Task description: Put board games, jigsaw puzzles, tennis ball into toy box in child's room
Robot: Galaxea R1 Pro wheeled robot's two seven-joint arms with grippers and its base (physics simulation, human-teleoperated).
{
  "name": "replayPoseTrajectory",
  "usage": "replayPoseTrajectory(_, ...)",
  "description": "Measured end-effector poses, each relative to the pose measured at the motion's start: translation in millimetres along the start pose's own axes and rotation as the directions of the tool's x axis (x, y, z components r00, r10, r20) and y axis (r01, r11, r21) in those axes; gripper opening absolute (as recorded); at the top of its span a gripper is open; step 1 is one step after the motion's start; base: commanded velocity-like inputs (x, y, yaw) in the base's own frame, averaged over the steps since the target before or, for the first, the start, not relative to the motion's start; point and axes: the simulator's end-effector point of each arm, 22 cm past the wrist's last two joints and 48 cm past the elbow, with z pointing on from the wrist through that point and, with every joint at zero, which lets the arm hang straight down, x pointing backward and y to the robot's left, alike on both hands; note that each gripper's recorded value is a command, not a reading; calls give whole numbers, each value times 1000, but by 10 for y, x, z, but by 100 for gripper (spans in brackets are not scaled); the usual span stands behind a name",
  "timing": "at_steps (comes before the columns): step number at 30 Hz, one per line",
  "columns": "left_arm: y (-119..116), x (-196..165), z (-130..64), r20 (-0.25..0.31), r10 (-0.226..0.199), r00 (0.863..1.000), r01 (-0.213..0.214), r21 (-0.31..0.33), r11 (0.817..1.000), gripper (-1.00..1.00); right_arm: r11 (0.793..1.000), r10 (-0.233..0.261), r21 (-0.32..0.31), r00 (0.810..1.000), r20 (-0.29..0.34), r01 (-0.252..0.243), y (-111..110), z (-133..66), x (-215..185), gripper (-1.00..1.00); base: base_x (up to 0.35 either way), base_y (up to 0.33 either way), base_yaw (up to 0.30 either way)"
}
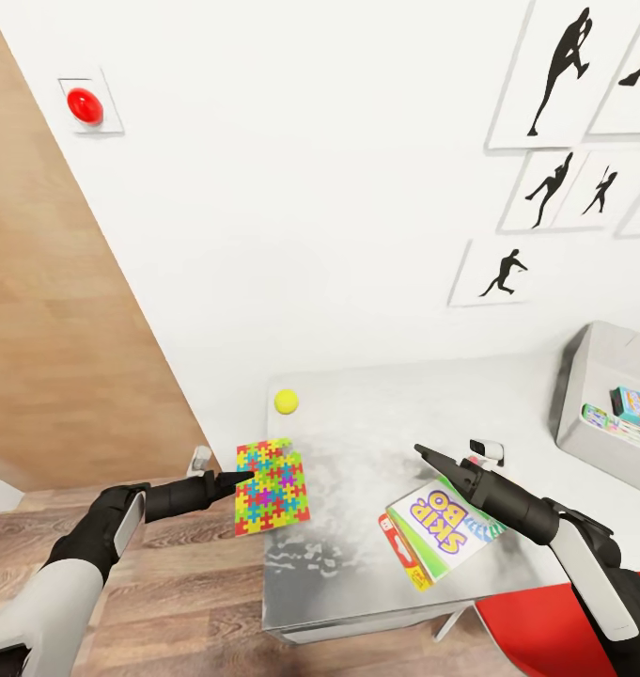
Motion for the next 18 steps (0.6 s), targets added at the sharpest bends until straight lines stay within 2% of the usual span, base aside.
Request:
replayPoseTrajectory(8, 1, 0, 0, 0, 1, 1000, -1, 0, 1000, 100, 1000, 0, 0, 1000, 0, 0, 0, 0, 0, 100, -1, -7, 0)
replayPoseTrajectory(18, 0, 0, 1, 0, 1, 1000, -1, 0, 1000, 100, 1000, 0, 0, 1000, 0, 0, 0, 0, 0, 100, -17, -86, 0)
